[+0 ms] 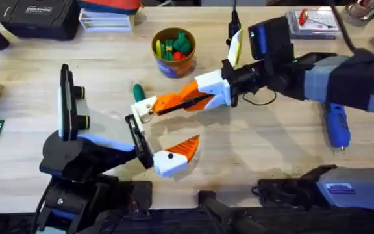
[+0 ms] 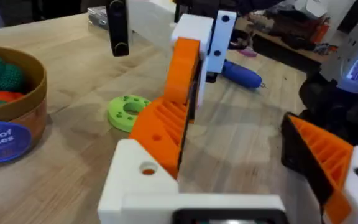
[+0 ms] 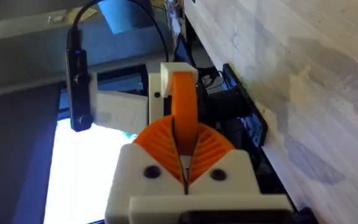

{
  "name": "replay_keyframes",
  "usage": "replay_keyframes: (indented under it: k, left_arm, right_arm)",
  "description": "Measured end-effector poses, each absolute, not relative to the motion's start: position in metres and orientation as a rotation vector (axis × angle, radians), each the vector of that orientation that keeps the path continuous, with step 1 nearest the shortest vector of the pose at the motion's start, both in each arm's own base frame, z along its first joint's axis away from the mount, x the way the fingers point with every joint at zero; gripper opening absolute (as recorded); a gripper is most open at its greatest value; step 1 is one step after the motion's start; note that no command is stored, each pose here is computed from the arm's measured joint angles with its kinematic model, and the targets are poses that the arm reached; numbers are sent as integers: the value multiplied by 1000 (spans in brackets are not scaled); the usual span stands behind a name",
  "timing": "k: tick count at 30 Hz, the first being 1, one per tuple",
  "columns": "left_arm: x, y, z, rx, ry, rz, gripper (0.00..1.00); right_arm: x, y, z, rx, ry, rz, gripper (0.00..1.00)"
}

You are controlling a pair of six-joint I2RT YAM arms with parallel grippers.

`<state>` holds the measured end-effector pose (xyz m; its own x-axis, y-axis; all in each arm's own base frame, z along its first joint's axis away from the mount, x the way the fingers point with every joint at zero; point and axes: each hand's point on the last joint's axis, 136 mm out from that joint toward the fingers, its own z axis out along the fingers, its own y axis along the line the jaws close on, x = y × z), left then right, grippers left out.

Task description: Pick up the gripper from the table and insert it into the empty holder that is missing its gripper. Then pick up a screw, insert it into the mounting hole, and use the screwdriver to tighten it. Finally, clean up the table by picking up the vegetable and placing it into the bucket.

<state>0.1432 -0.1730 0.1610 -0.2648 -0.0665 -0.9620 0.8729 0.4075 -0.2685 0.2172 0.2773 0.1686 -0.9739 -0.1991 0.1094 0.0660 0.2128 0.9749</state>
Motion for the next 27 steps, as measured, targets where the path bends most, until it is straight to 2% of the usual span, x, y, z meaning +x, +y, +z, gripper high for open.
replay_keyframes:
  k: [13,16,27]
  left_arm:
    - [153,-168,161,677,1591,-1040,985]
    - [148,-170,161,688,1595,-1077,986]
    - [149,-170,159,659,1619,-1095,987]
  right_arm:
    - [224,299,164,130,-2170,-1858,7]
    - [212,313,158,125,-2143,-1802,7]
    - [220,317,152,42,-2192,-1778,7]
